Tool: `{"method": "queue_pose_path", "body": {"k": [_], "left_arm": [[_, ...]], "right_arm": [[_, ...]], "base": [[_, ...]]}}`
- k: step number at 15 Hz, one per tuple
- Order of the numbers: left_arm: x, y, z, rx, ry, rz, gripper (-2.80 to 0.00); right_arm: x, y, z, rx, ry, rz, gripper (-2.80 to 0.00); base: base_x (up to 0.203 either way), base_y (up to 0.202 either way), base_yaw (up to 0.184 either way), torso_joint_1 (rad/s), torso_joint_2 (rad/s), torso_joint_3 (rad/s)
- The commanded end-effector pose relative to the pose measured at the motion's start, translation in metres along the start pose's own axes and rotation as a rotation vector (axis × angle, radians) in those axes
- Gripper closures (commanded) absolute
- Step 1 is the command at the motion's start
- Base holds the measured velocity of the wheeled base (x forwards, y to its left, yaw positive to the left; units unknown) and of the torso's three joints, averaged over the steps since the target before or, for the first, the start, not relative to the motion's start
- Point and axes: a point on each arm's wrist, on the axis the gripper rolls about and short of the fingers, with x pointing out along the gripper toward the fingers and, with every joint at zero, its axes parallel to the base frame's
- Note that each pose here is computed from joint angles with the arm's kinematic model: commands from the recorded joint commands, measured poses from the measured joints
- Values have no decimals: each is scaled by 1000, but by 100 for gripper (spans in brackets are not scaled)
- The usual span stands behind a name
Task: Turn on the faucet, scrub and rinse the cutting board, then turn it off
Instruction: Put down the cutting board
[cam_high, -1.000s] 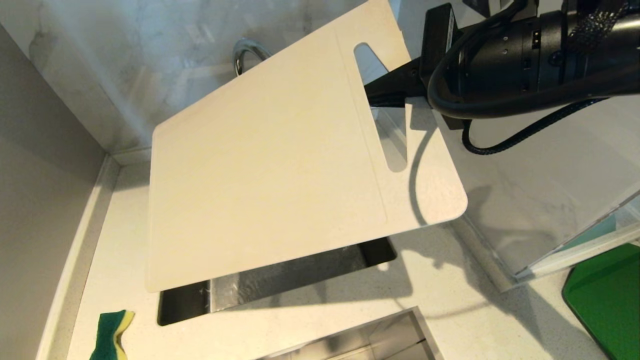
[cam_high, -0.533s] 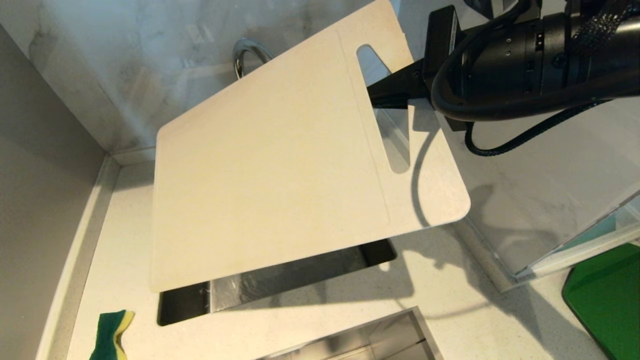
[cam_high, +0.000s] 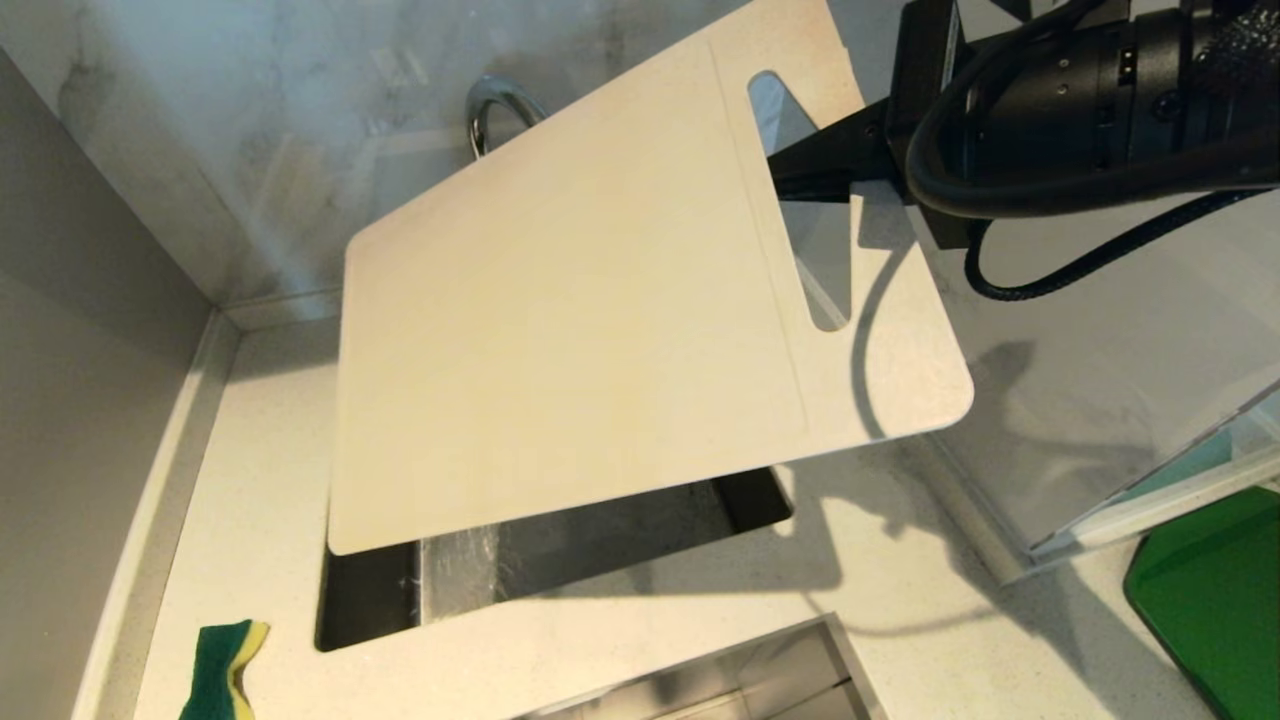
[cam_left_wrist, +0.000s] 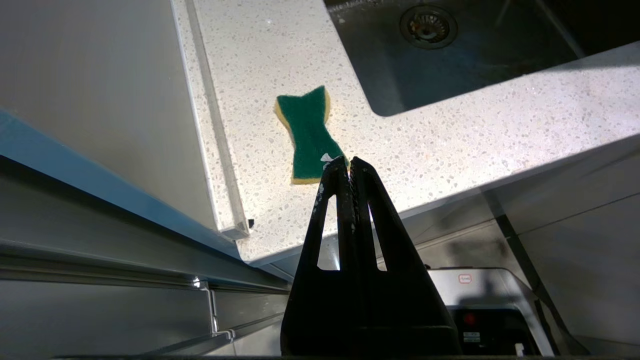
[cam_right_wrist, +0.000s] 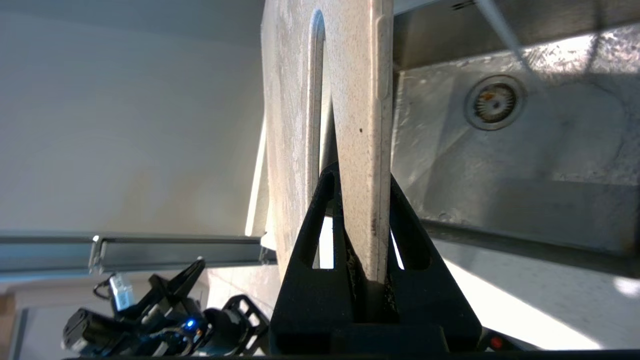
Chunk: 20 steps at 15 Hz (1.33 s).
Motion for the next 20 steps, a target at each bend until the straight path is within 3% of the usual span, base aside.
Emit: {"method": "queue_pose_path", "body": {"k": [1, 7, 11, 20], "left_arm": [[0, 0, -1, -1, 0, 0, 0], [0, 0, -1, -1, 0, 0, 0], [0, 0, -1, -1, 0, 0, 0], [0, 0, -1, -1, 0, 0, 0]], "right_arm": [[-9, 0, 1, 3, -14, -10, 0], [-37, 12, -7, -9, -39, -5, 0], [-56, 7, -17, 8, -77, -108, 0], [-102, 2, -47, 201, -173, -247, 0]], "base": [[0, 0, 0, 0, 0, 0], [0, 0, 0, 0, 0, 0], [0, 0, 0, 0, 0, 0], [0, 0, 0, 0, 0, 0]]}}
